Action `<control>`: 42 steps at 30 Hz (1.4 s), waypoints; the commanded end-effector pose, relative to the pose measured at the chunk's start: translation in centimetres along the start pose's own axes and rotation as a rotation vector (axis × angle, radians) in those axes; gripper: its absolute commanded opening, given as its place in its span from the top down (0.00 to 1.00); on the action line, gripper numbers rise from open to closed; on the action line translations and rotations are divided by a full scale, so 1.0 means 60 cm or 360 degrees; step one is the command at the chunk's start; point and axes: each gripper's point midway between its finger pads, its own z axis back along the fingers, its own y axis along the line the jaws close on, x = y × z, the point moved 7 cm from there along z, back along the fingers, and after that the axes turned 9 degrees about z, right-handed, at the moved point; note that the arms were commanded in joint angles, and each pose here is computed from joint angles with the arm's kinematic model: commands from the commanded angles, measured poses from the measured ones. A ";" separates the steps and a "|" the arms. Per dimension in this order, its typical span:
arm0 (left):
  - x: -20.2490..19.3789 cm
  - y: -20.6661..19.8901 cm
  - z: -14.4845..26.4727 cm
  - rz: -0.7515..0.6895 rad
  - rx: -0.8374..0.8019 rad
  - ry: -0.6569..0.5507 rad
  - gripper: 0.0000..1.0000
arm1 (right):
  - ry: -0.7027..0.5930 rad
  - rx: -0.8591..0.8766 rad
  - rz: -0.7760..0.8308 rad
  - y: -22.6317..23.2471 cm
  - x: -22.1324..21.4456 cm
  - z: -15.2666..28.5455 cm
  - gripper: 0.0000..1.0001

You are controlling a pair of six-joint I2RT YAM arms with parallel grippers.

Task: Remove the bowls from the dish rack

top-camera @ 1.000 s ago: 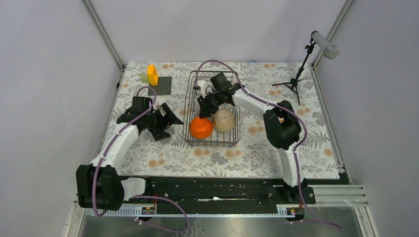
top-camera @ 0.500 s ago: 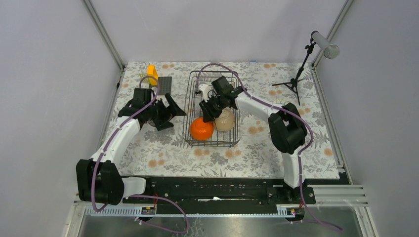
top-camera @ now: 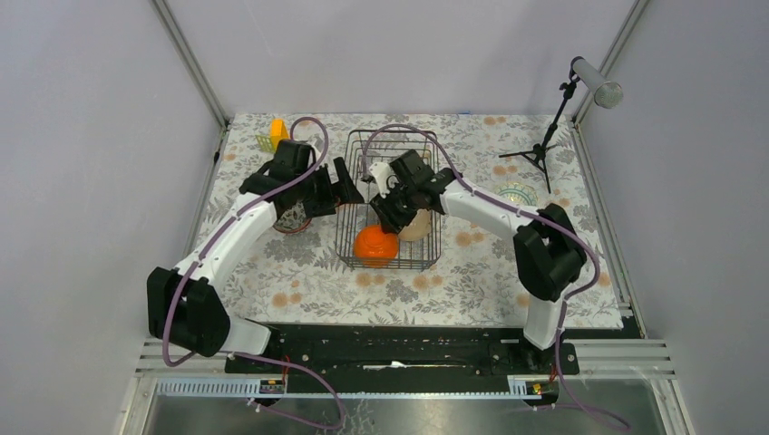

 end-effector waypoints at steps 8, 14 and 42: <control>0.015 -0.034 -0.013 -0.0195 -0.0025 -0.0039 0.14 | -0.0329 -0.0574 -0.0677 0.006 0.024 0.113 0.07; 0.006 -0.045 -0.021 -0.0270 -0.0045 -0.0002 0.16 | -0.0395 -0.0691 -0.1022 0.020 0.004 0.154 0.00; -0.002 -0.029 0.056 -0.0222 0.0127 -0.0334 0.18 | -0.0026 -0.0335 -0.1536 0.035 -0.016 -0.004 0.02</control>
